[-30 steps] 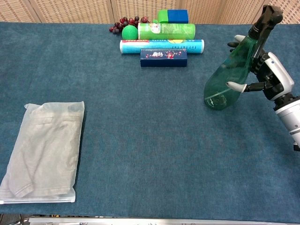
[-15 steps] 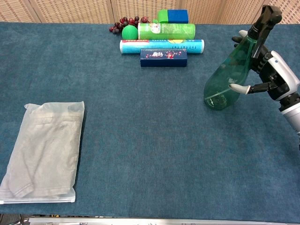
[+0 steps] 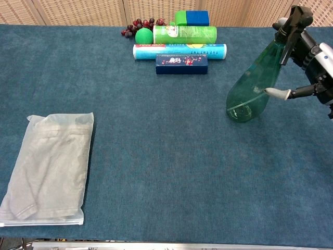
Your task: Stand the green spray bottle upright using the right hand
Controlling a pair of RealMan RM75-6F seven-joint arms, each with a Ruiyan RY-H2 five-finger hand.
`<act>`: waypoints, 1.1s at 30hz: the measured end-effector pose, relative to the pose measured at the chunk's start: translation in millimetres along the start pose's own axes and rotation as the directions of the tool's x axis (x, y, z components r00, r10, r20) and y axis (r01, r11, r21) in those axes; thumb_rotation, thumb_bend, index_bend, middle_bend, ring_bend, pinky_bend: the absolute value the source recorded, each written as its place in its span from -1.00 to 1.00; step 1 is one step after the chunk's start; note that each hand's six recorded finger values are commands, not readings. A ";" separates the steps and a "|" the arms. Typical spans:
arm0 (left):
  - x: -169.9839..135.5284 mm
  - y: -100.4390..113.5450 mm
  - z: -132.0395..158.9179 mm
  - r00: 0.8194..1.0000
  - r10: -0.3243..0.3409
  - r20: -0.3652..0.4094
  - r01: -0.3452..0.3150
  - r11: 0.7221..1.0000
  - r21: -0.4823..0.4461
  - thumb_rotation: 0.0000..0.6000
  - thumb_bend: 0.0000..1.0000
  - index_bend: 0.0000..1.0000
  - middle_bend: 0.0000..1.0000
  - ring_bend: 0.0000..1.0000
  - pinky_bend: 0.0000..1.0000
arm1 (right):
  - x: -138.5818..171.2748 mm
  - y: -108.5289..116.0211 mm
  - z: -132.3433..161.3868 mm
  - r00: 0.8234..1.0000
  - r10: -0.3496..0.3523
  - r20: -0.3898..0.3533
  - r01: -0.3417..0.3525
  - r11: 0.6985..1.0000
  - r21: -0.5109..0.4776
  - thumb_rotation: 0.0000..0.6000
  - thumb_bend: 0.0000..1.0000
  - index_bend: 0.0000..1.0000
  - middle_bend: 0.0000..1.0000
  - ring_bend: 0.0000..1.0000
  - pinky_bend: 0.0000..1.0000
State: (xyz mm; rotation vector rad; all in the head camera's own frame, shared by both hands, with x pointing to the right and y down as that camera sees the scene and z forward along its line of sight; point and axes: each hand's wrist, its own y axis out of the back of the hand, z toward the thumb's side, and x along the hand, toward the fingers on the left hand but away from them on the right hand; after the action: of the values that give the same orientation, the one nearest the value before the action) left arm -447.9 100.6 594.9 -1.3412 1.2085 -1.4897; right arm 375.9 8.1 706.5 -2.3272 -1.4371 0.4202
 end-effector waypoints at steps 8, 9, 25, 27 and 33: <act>6.4 14.9 -13.9 1.000 -0.027 0.016 0.027 1.000 0.015 1.00 -0.90 -0.24 -0.57 -0.81 -0.70 | 12.9 32.0 6.7 0.996 -0.030 0.088 0.015 0.986 0.168 1.00 -1.00 -1.00 -0.92 -1.00 -0.68; 6.4 14.7 -13.9 0.999 -0.028 0.016 0.028 0.999 0.016 1.00 -0.90 -0.24 -0.57 -0.81 -0.70 | 14.6 35.4 6.9 0.994 -0.033 0.102 0.013 0.981 0.191 1.00 -1.00 -1.00 -0.92 -1.00 -0.69; 6.0 10.1 -10.6 0.998 -0.041 0.042 0.040 0.999 0.021 1.00 -0.90 -0.24 -0.57 -0.81 -0.70 | 53.3 77.2 39.1 0.917 -0.055 0.394 -0.211 0.772 0.600 1.00 -1.00 -0.97 -0.83 -1.00 -0.73; 6.0 9.4 -9.7 0.998 -0.042 0.048 0.042 0.999 0.019 1.00 -0.90 -0.24 -0.57 -0.81 -0.70 | 58.7 78.3 44.7 0.910 -0.068 0.409 -0.239 0.721 0.651 1.00 -1.00 -0.94 -0.83 -1.00 -0.73; 5.8 6.4 -8.1 0.996 -0.057 0.066 0.057 0.998 0.003 1.00 -0.90 -0.23 -0.57 -0.81 -0.70 | 75.9 82.3 59.1 0.894 -0.143 0.424 -0.280 0.560 0.779 1.00 -1.00 -0.86 -0.77 -1.00 -0.73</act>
State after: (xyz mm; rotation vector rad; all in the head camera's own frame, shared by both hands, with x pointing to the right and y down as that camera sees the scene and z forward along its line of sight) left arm -457.0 94.7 590.2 -1.4242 1.1360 -1.4732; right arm 447.9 51.7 612.0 -1.5148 -0.9379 1.4024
